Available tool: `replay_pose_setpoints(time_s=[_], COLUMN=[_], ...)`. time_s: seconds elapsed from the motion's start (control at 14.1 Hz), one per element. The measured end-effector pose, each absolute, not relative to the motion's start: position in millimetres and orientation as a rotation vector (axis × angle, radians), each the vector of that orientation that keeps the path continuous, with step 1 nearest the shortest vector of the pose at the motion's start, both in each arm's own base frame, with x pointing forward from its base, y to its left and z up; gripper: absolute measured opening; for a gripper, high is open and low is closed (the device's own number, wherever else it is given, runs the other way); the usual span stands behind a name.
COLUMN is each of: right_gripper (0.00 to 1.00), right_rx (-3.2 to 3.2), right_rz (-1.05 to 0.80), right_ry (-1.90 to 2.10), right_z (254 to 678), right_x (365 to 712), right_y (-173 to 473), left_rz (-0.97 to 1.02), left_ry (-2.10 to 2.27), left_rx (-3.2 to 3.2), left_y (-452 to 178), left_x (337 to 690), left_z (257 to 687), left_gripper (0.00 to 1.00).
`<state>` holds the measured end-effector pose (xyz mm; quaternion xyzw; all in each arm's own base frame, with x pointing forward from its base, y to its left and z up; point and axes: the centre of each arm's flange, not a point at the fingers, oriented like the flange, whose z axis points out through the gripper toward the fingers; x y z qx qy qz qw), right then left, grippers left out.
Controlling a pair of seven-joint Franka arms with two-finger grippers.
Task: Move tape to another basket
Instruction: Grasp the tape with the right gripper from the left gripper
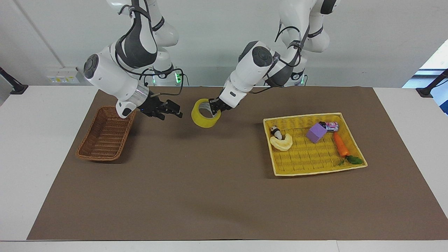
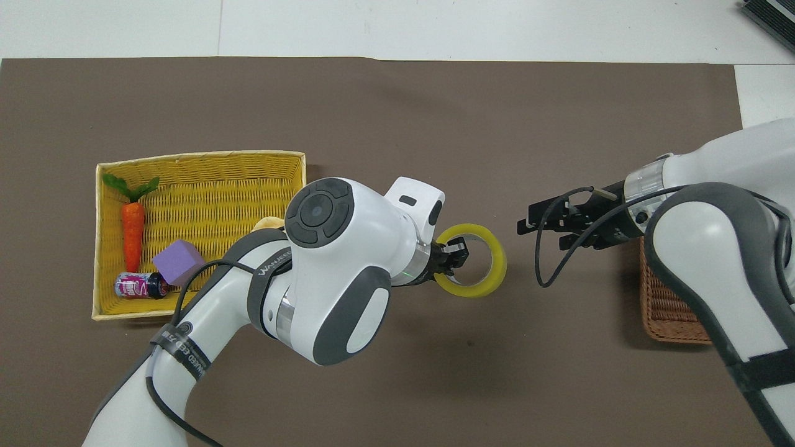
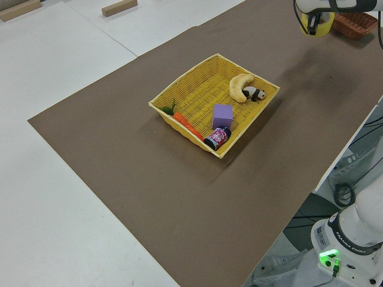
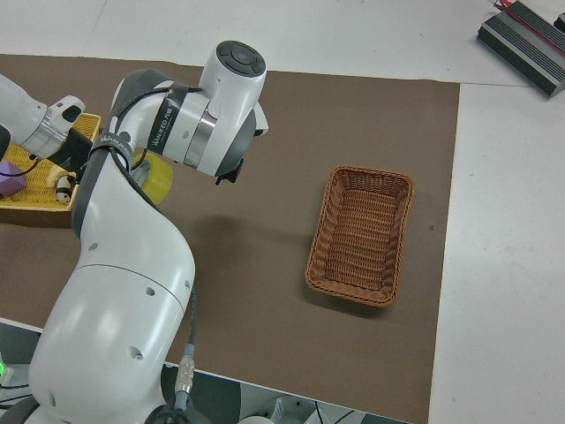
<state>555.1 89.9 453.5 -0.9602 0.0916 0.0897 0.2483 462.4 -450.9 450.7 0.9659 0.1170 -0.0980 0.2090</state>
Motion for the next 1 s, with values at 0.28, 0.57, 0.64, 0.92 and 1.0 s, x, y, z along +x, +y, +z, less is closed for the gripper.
replay_pose_setpoints(time_s=[0.28, 0.57, 0.64, 0.92, 1.0], right_gripper=[1.0, 1.0, 1.0, 1.0, 1.0], right_rx=[-2.605, -2.563, -2.555, -2.515, -2.502], right_rz=[0.235, 0.268, 0.277, 0.284, 0.283], right_ry=[0.102, -0.065, -0.078, -0.064, -0.051], right_z=[447, 446, 445, 443, 444], right_x=[538, 520, 517, 508, 507], right_y=[89, 81, 76, 75, 75], left_rz=[-0.3, -0.313, -0.314, -0.316, -0.319], left_ry=[0.282, 0.274, 0.271, 0.261, 0.255], left_rx=[2.688, 2.672, 2.67, 2.669, 2.671], left_y=[-464, -471, -472, -475, -476], left_x=[447, 440, 438, 435, 433], left_z=[445, 444, 445, 444, 444], left_gripper=[0.22, 0.22, 0.22, 0.22, 0.22])
